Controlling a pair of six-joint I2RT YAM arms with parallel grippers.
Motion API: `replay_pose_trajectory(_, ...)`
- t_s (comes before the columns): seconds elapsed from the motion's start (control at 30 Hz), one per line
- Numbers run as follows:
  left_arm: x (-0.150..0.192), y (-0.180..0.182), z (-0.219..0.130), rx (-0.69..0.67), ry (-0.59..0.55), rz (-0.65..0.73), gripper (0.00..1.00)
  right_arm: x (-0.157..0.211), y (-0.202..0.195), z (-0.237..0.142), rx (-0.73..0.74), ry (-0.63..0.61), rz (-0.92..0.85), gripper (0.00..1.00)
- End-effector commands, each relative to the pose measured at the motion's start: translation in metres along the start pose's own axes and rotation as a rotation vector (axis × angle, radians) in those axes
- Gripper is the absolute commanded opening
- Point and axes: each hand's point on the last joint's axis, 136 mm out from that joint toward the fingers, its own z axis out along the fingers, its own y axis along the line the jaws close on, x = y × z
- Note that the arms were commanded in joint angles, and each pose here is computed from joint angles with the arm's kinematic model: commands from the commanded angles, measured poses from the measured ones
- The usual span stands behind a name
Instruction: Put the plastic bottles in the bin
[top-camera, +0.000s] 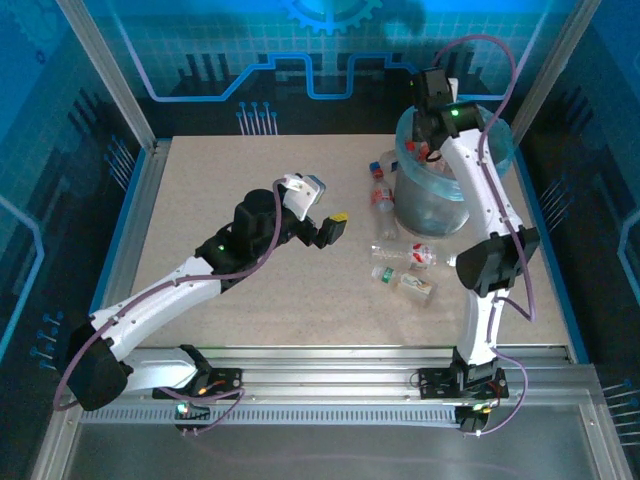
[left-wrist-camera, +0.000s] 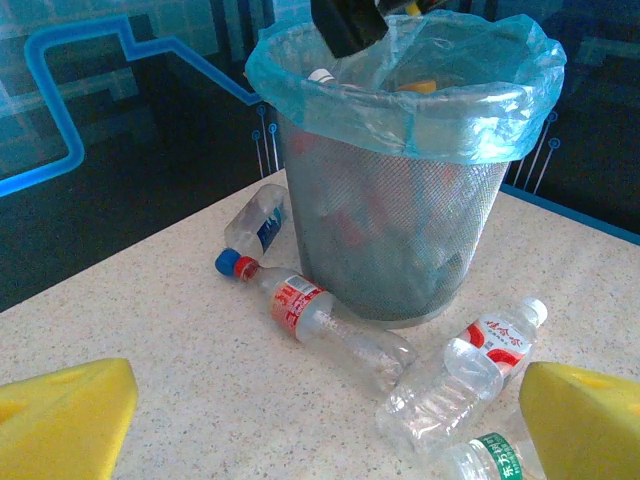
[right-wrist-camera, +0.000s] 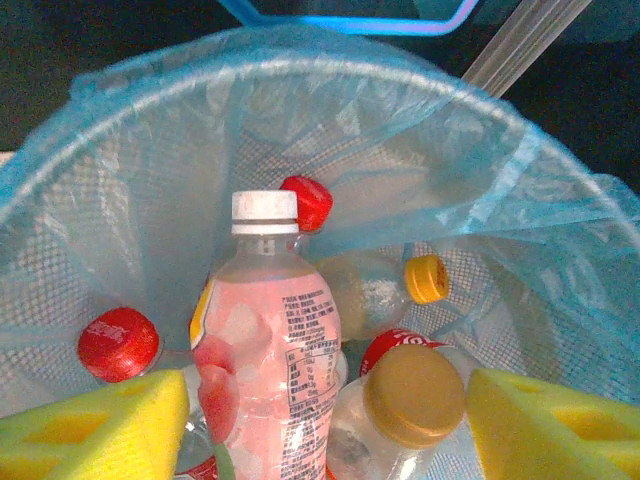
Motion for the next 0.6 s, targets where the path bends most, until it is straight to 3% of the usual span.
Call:
replay_pose_trajectory(0.0,-0.003,0.002,-0.003,0.003,-0.024,-0.014,0.99,-0.017,-0.010,-0.029,-0.032,-0.081,0.068,0.75)
replay_pose_trajectory(0.23,-0.001,0.002,-0.003,-0.002,-0.017,-0.002,0.99,-0.018,0.010,-0.052,-0.111,-0.118,0.059,0.74)
replay_pose_trajectory(0.57,0.003,0.009,0.002,-0.042,0.019,-0.007,0.99,-0.020,0.045,-0.117,-0.253,-0.230,0.019,0.75)
